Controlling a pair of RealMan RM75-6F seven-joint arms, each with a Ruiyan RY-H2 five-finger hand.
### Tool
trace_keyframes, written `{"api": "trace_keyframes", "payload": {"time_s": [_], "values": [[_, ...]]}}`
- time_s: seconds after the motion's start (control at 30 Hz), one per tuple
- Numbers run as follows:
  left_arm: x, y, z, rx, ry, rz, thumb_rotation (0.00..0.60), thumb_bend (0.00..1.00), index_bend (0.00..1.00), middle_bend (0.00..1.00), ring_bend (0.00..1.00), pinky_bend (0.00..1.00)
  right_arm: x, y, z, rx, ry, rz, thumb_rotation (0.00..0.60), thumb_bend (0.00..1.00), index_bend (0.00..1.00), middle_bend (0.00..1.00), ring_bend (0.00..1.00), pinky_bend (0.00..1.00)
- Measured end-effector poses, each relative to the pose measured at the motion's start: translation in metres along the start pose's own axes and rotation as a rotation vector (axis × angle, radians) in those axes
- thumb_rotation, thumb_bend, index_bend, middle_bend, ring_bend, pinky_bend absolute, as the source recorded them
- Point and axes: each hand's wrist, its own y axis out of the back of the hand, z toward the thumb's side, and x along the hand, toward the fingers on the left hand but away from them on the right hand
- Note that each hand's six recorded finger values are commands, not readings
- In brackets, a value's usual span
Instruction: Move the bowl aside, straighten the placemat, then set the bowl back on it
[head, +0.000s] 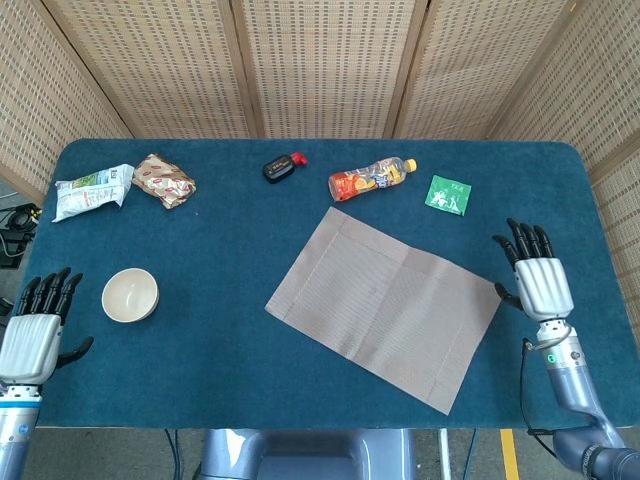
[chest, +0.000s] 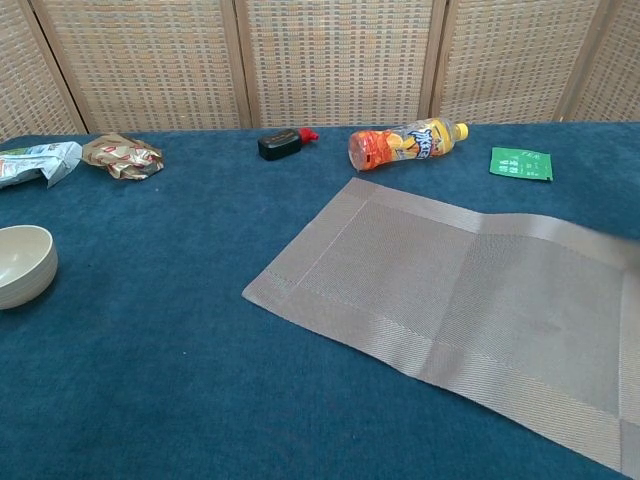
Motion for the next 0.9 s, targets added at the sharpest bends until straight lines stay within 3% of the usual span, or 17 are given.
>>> {"api": "trace_keyframes", "payload": {"time_s": [0.2,0.47,0.67,0.9], "values": [[0.001,0.0,0.001,-0.002,-0.003,0.002,0.6,0.21,0.04,0.0,0.0,0.0,0.022,0.003,-0.009,-0.069,-0.067,0.009,0.6,0.26,0.0,0.0,0.0,0.0],[0.013,0.007,0.008,-0.011,-0.044,0.014,0.6,0.16,0.03,0.0,0.0,0.0,0.063,0.016,-0.021,-0.281,-0.119,-0.027,0.6,0.18,0.0,0.0,0.0,0.0],[0.032,0.018,0.025,0.01,-0.098,0.032,0.6,0.1,0.03,0.0,0.0,0.0,0.092,0.035,-0.023,-0.248,-0.105,-0.094,0.6,0.16,0.0,0.0,0.0,0.0],[0.058,0.017,0.065,0.05,-0.207,0.008,0.6,0.11,0.07,0.0,0.0,0.0,0.099,0.04,-0.023,-0.266,-0.1,-0.097,0.6,0.16,0.0,0.0,0.0,0.0]]}}
